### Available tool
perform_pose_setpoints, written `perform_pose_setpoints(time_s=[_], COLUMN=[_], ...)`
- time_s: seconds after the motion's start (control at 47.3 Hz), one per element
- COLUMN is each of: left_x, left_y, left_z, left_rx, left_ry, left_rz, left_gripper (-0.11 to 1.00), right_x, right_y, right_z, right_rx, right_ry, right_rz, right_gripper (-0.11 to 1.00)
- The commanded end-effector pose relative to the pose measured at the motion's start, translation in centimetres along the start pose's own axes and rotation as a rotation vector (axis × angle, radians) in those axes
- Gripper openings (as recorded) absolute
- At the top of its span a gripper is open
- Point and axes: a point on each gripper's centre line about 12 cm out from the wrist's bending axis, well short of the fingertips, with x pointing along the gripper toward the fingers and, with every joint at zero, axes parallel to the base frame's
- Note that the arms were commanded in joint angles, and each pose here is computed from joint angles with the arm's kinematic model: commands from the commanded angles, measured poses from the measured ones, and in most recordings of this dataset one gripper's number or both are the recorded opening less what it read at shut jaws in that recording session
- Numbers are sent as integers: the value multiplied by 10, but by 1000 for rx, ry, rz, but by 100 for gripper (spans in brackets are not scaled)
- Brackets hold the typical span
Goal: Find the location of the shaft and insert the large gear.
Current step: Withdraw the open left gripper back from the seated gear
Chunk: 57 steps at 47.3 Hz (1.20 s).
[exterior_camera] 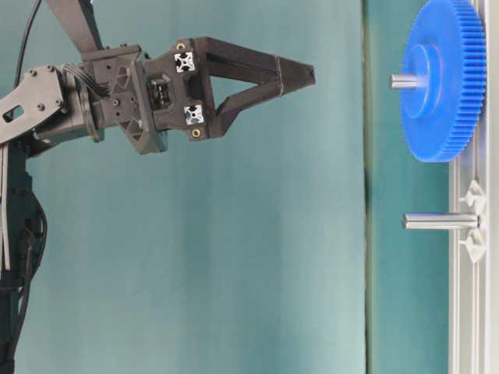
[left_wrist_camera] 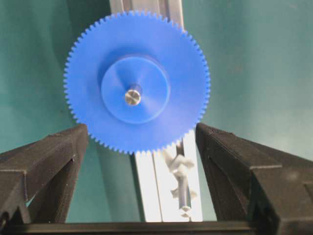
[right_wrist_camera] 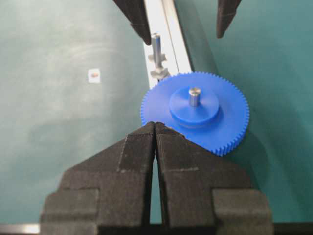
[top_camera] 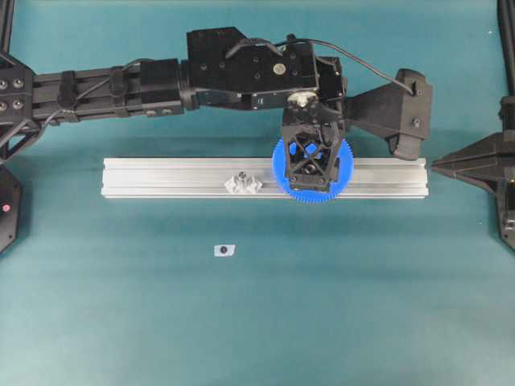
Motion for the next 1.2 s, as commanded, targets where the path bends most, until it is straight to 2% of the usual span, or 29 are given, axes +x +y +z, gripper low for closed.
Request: perform_pose_setpoints(time_s=[0.0,0.549,0.76,1.183], left_x=[-38,-35,-35,-36], left_y=[1,0,1,-2], left_z=[5,5,6,7], left_rx=[1,0,-23,-31], left_ry=[-79,-73,-76,-80], left_rz=[21,17,18,16], left_gripper=[85,85,85,85], right_x=[0,0,0,0], right_y=[0,0,0,0], right_z=[7,6,6,6], right_rx=[8,8,8,8], right_ry=[-15,-14,-14,-14], right_rz=[0,0,0,0], right_gripper=[3,3,3,3])
